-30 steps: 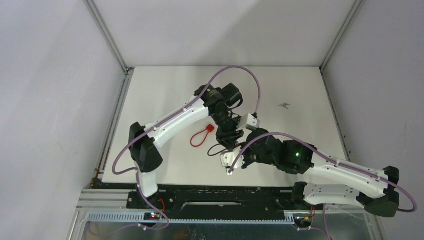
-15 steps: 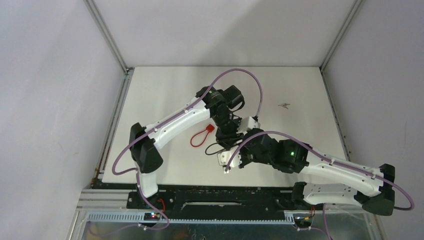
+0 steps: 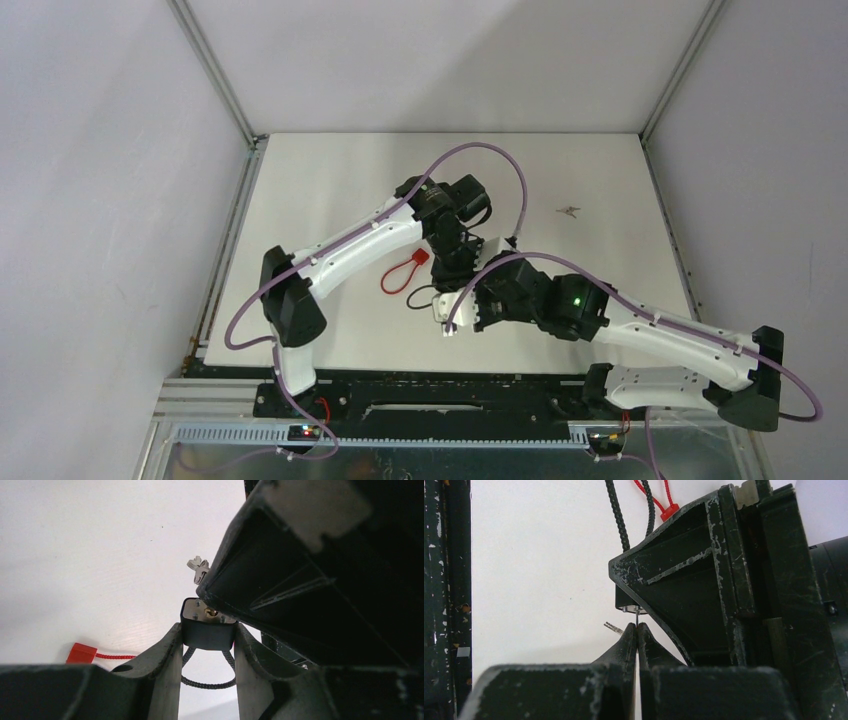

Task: Unlock with the key

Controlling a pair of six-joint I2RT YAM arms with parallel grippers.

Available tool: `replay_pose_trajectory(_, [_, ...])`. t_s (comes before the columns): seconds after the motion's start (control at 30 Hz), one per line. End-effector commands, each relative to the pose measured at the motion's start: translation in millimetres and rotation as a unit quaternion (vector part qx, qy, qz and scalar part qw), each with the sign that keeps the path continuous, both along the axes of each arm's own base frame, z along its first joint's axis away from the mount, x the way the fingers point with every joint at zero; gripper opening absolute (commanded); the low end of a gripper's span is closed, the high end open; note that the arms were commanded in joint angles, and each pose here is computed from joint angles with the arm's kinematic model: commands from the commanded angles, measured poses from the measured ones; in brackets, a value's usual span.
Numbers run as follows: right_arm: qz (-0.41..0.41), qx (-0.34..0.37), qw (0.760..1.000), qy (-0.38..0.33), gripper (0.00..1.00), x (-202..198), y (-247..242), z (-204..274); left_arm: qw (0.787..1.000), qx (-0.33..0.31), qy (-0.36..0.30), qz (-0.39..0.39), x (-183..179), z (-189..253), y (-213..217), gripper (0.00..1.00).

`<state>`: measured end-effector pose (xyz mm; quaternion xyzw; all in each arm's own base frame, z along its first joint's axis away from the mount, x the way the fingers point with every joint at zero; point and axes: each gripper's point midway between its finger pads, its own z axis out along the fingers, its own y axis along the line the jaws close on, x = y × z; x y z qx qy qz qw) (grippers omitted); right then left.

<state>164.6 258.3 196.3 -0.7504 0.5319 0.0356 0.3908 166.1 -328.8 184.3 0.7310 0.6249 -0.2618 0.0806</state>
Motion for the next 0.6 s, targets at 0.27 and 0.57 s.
replay_pose_trajectory(0.27, [0.006, 0.027, 0.991, -0.132, 0.00, 12.7, 22.2, 25.5, 0.992, -0.113, 0.044, -0.040, -23.3, 36.8, -35.3, 0.00])
replay_pose_trajectory(0.57, [0.010, 0.027, 0.987, -0.156, 0.00, 12.6, 18.6, 26.0, 0.992, -0.108, 0.048, -0.038, -21.7, 38.0, -35.7, 0.00])
